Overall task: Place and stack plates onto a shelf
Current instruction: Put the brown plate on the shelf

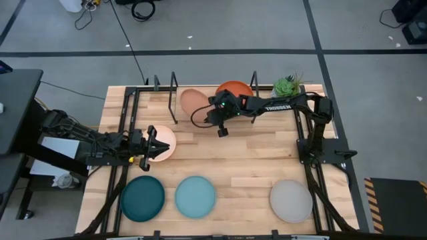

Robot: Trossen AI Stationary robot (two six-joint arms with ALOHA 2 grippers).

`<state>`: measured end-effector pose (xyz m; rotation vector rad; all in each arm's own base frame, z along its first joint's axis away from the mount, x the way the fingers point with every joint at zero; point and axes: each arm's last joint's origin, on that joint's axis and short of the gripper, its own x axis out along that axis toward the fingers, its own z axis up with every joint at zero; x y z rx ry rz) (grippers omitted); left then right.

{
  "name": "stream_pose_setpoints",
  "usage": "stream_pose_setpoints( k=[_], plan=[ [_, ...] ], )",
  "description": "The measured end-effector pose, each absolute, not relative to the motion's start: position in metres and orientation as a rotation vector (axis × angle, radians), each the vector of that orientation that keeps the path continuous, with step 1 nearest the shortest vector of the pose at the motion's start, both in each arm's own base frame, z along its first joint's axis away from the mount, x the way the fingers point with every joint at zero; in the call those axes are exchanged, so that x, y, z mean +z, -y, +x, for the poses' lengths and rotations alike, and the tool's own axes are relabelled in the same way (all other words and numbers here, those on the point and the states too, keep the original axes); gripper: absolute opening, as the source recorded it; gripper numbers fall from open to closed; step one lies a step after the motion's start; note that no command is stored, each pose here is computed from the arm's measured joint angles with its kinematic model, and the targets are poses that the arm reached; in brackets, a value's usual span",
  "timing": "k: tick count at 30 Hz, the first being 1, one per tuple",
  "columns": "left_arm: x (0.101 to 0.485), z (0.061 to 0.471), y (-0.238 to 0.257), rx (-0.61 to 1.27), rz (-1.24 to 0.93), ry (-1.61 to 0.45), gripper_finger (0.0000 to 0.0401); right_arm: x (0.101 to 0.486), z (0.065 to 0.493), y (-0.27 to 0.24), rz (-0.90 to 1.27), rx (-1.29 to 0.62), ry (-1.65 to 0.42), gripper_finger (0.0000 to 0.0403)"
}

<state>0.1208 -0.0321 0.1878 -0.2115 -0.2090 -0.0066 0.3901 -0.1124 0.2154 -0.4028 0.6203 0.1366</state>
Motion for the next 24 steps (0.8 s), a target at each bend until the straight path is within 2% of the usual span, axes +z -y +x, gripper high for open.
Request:
stream_pose_setpoints(
  k=[5,11,15,24],
  plan=[
    [0.188,0.121,0.032,-0.007,-0.213,0.21,0.0055,0.212,0.392,0.119,-0.413,0.108,-0.607,0.0016],
    [0.188,0.121,0.032,-0.008,-0.22,0.21,0.0055,0.188,0.397,0.131,-0.417,0.089,-0.682,0.0016],
    [0.188,0.121,0.032,-0.008,-0.219,0.208,0.0055,0.192,0.401,0.134,-0.493,0.034,-0.663,0.0017],
    [0.188,0.121,0.032,-0.009,-0.218,0.207,0.0055,0.185,0.397,0.144,-0.467,0.005,-0.706,0.0024]
  ],
)
